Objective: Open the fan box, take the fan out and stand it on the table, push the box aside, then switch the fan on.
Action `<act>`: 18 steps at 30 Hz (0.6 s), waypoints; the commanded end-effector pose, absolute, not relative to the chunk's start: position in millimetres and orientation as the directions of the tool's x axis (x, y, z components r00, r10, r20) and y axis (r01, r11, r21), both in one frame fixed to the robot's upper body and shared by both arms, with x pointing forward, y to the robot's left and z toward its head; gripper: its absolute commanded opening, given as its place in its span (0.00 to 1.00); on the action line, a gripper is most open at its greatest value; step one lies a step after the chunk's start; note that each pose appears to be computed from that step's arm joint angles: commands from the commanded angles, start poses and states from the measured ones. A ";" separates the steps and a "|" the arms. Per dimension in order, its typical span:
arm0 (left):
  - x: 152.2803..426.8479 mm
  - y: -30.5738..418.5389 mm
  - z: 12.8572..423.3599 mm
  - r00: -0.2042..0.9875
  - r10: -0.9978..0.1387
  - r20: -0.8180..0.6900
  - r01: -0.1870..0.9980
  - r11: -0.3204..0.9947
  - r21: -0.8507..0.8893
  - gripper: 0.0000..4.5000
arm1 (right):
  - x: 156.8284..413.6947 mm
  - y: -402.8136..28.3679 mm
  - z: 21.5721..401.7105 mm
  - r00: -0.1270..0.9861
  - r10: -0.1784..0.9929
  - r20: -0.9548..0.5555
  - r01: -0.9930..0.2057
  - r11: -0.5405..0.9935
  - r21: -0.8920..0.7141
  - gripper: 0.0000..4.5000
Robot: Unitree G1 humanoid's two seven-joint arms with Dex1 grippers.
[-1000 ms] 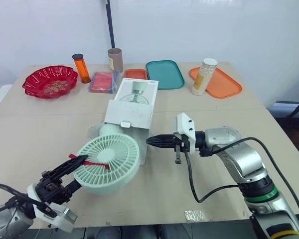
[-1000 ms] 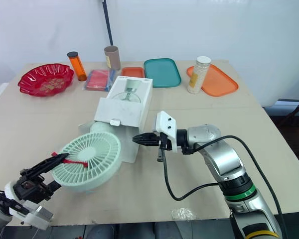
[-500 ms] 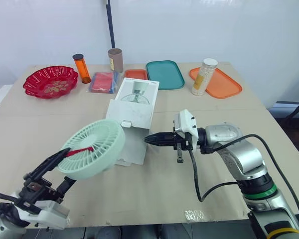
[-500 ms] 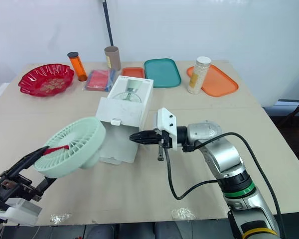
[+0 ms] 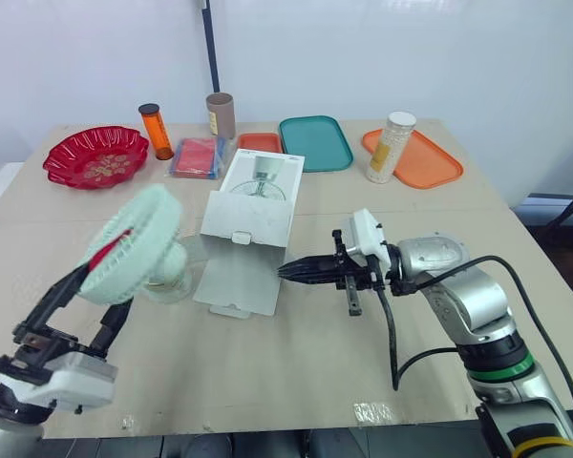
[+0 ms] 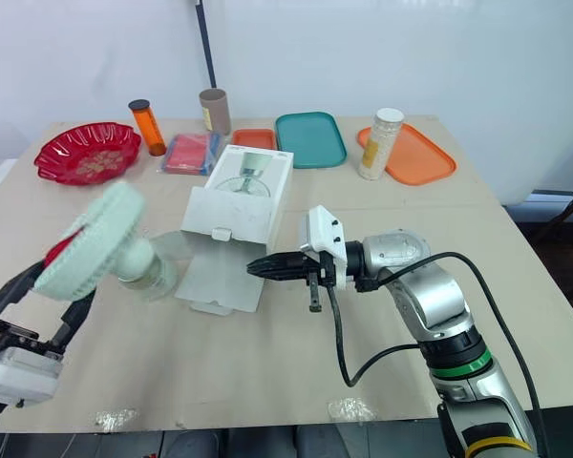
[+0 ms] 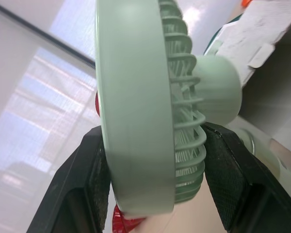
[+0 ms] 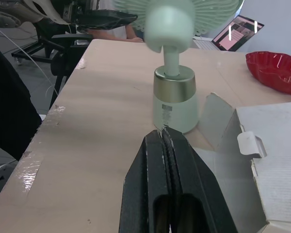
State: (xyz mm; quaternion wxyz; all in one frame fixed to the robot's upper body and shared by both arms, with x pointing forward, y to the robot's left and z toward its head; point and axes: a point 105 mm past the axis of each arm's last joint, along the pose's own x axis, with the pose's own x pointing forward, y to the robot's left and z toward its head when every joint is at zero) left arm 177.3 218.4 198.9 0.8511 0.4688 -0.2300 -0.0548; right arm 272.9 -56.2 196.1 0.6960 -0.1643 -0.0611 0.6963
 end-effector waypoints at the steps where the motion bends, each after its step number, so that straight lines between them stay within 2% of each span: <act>1: 174.2 223.7 221.8 0.870 -0.253 0.424 -0.221 0.568 0.792 0.60 | 269.5 -53.8 212.2 -0.013 0.995 -0.094 -0.939 -0.044 -0.341 0.00; 6: 181.0 240.3 232.9 0.871 -0.155 0.467 -0.299 0.586 0.753 0.60 | 267.6 -51.6 214.5 -0.037 0.995 -0.090 -0.938 -0.065 -0.340 0.00; 18: 186.4 240.2 235.7 0.862 -0.128 0.490 -0.330 0.592 0.735 0.60 | 273.3 -52.7 210.3 -0.021 0.993 -0.119 -0.936 -0.061 -0.345 0.00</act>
